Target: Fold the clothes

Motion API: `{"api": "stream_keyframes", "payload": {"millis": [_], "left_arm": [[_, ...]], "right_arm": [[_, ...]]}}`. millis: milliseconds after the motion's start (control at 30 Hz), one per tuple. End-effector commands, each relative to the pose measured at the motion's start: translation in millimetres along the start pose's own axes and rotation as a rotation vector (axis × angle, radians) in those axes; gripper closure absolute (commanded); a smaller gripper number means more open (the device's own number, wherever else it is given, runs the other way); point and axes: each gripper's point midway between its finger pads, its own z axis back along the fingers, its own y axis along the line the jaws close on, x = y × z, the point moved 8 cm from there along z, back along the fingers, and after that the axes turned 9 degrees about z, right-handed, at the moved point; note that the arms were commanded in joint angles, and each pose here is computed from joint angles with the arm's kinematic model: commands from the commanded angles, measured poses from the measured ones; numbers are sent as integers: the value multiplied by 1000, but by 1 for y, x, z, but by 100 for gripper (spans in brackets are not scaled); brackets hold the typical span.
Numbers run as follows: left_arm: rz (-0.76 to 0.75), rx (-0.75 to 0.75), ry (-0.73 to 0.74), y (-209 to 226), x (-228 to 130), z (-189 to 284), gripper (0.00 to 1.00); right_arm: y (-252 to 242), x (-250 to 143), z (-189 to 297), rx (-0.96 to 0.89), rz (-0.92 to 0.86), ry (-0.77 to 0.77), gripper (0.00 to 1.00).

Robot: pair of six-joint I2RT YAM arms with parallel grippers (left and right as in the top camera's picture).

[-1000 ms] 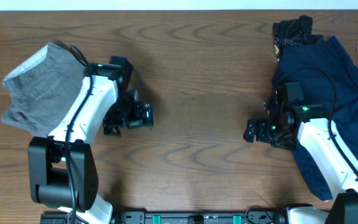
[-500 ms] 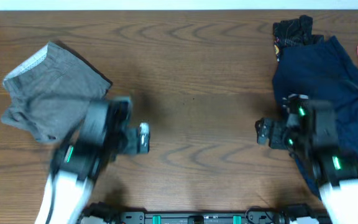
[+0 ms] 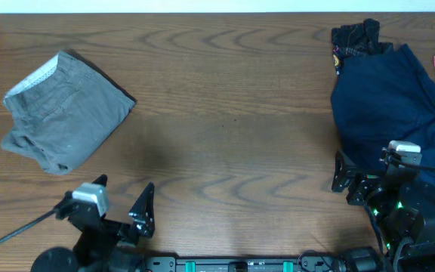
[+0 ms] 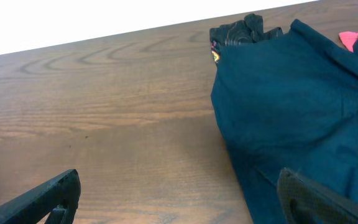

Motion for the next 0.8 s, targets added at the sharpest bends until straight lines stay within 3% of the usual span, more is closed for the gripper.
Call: {"api": "stream_keyframes", "payload": {"millis": [0, 467, 767], "left_arm": [[-14, 2, -13, 1, -1, 2, 2], [-13, 81, 161, 14, -30, 4, 2], [-11, 145, 303, 25, -52, 11, 2]], "right_arm": [[-1, -4, -1, -13, 5, 11, 1], [-7, -28, 3, -60, 24, 143, 1], [-15, -52, 8, -72, 50, -94, 1]]}}
